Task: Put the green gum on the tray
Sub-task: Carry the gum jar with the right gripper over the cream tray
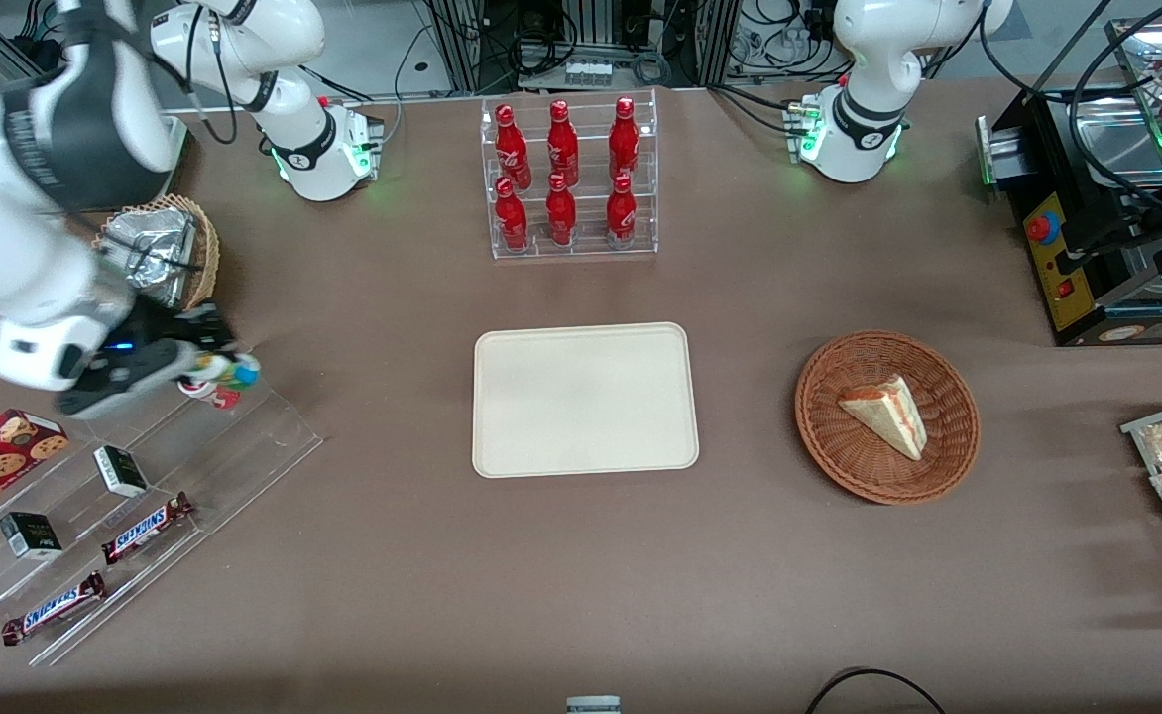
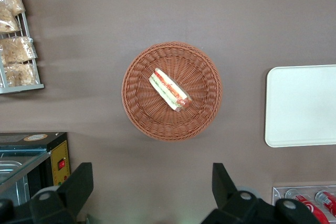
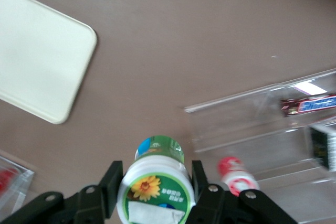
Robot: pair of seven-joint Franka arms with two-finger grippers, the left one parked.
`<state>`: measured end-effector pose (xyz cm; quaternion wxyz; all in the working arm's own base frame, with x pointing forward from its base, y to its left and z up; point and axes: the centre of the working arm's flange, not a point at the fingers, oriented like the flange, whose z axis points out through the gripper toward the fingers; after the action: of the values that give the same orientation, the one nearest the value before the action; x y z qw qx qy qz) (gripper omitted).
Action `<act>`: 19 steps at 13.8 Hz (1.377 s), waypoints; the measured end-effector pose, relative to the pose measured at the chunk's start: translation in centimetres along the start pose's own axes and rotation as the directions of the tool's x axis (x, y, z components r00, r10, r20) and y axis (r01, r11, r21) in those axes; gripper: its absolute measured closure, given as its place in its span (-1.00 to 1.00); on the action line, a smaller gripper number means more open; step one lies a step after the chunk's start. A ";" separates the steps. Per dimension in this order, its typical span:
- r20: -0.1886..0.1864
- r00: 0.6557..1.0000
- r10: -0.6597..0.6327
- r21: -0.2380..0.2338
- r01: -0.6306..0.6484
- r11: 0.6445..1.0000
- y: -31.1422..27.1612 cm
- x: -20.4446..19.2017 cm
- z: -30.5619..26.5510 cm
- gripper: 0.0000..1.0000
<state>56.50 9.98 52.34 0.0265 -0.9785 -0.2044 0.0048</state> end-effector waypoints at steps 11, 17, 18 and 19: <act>-0.015 0.931 0.365 -0.027 -0.366 0.930 -25.9 7.5 15.2 -0.17; -0.041 0.898 0.438 -0.033 -0.439 0.898 -32.4 10.5 23.1 -0.17; -0.049 0.898 0.437 -0.038 -0.439 0.898 -33.8 10.7 24.4 -0.17; -0.057 0.900 0.433 -0.048 -0.435 0.899 -34.9 10.7 25.4 -0.17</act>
<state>51.82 47.51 28.82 0.0002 -0.9997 0.0193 -0.0173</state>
